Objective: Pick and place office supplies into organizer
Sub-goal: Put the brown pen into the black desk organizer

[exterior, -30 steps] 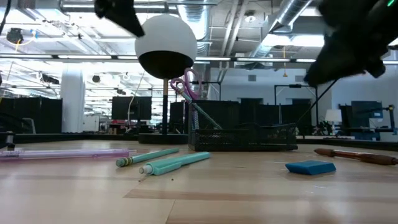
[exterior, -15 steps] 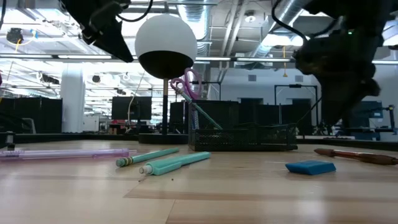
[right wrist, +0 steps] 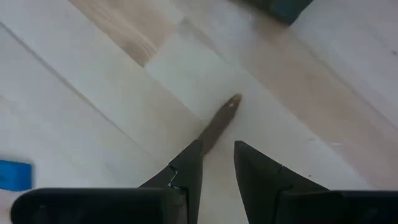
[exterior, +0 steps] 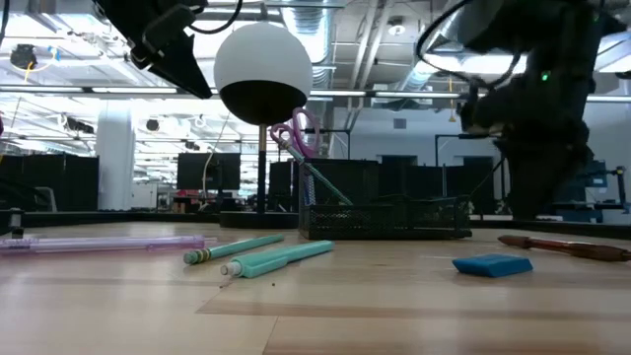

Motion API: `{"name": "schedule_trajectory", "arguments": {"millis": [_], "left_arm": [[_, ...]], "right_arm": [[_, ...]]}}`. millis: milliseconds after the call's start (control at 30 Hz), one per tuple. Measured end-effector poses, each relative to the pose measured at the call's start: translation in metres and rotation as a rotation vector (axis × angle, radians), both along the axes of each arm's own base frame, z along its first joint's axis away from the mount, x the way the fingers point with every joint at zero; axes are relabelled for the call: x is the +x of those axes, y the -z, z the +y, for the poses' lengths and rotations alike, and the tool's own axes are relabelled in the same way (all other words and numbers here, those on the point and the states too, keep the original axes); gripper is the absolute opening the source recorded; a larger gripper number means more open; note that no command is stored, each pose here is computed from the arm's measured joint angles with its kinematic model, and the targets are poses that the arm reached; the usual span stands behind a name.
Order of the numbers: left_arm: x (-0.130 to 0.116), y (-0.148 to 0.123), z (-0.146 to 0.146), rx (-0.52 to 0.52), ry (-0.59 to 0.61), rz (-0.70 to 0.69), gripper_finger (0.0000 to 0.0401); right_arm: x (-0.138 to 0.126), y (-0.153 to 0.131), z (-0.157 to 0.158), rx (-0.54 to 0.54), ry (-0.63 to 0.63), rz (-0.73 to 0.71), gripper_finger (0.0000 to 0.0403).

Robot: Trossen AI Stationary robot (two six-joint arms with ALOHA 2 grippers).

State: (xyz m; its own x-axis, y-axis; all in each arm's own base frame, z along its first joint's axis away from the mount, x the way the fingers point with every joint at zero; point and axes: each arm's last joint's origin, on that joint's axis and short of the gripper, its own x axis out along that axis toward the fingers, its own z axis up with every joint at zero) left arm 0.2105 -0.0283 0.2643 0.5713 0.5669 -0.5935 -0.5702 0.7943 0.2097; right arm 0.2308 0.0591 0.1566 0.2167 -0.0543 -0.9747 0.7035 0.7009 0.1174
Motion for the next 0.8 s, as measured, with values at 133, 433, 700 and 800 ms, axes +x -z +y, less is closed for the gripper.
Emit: {"name": "schedule_trajectory", "arguments": {"millis": [133,433,700,800], "left_arm": [[0.000,0.000,0.000,0.000,0.000,0.000,0.0096],[0.000,0.000,0.000,-0.003,0.002,0.002,0.0096],[0.000,0.000,0.000,0.002,0.007,0.006,0.0096],[0.000,0.000,0.000,0.009,0.011,0.011,0.0096]], "right_arm": [[0.003,0.007,-0.007,-0.007,-0.003,0.037,0.0088],[0.004,0.008,-0.017,-0.010,-0.014,0.058,0.0088],[0.005,0.008,-0.022,0.030,-0.024,0.060,0.0088],[0.007,0.008,-0.025,0.032,-0.008,0.044,0.0088]]}}
